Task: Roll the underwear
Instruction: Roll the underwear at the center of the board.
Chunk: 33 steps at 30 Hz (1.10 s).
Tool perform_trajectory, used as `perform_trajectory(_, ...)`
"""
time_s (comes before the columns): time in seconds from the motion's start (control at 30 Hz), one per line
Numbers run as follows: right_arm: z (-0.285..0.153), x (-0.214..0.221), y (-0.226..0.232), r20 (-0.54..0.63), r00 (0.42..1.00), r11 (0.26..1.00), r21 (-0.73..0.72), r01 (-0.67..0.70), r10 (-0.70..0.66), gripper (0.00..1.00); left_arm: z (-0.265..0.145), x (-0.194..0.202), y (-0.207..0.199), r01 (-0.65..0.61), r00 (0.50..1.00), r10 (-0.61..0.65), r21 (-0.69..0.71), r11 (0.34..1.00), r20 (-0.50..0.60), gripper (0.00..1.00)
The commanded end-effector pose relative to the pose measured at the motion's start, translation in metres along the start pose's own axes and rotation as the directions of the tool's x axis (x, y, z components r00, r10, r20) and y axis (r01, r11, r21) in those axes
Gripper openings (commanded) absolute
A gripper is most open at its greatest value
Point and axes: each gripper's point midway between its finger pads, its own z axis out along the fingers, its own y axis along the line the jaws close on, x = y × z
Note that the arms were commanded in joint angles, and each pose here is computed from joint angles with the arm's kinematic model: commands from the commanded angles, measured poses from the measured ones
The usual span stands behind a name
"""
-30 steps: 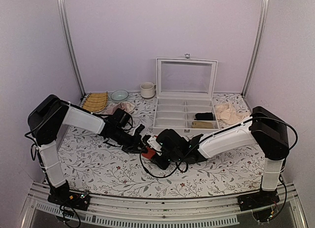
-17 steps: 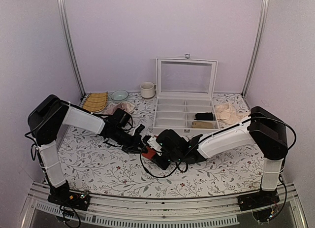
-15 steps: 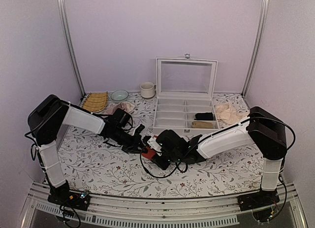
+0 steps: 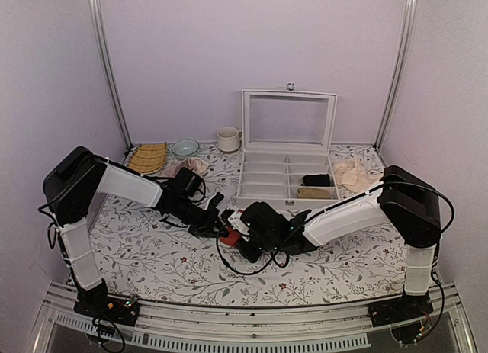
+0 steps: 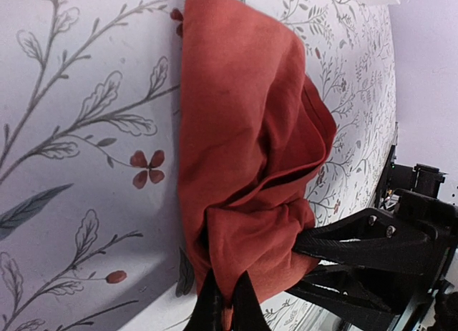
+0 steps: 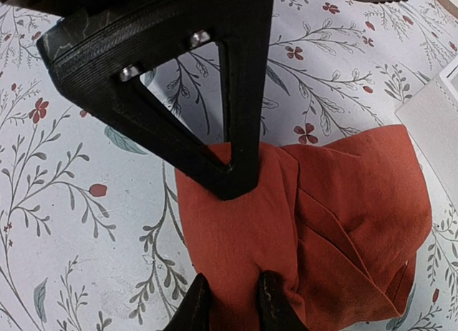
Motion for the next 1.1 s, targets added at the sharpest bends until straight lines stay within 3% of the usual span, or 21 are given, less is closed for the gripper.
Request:
perform_trajectory(0.0, 0.026, 0.067, -0.003, -0.178, 0.984, 1.0, 0.011, 0.006, -0.004, 0.28, 0.009, 0.019, 0.017, 0.032, 0.997, -0.036, -0.066, 0.997, -0.062, 0.0)
perform_trajectory(0.03, 0.026, 0.069, -0.003, -0.182, 0.983, 1.0, 0.01, 0.006, -0.004, 0.3, 0.009, 0.019, 0.017, 0.032, 0.997, -0.036, -0.067, 0.997, -0.063, 0.0)
perform_trajectory(0.13, 0.026, 0.073, -0.001, -0.192, 0.981, 1.0, -0.001, 0.005, -0.005, 0.07, 0.009, 0.018, 0.017, 0.033, 0.997, -0.037, -0.066, 0.997, -0.063, 0.0)
perform_trajectory(0.2, 0.026, 0.076, -0.001, -0.202, 0.979, 1.0, -0.004, 0.004, -0.004, 0.0, 0.009, 0.017, 0.016, 0.032, 0.997, -0.036, -0.066, 0.997, -0.064, 0.0)
perform_trajectory(0.43, 0.022, 0.08, 0.004, -0.202, 0.979, 0.999, -0.034, -0.036, 0.029, 0.0, 0.005, 0.01, 0.012, 0.03, 0.998, -0.033, -0.068, 0.997, -0.048, 0.01)
perform_trajectory(0.5, 0.019, 0.078, 0.007, -0.192, 0.98, 0.996, -0.063, -0.069, 0.056, 0.0, 0.002, 0.006, 0.012, 0.039, 0.998, -0.042, -0.065, 0.997, -0.038, 0.14)
perform_trajectory(0.63, 0.011, 0.078, 0.006, -0.174, 0.976, 0.981, -0.115, -0.154, 0.133, 0.0, -0.009, -0.007, 0.01, 0.058, 0.998, -0.058, -0.053, 0.997, 0.001, 0.3)
perform_trajectory(1.07, -0.003, 0.079, 0.009, -0.195, 0.919, 0.889, -0.246, -0.385, 0.344, 0.0, -0.042, -0.048, 0.008, 0.107, 0.986, -0.107, 0.008, 0.994, 0.129, 0.33)
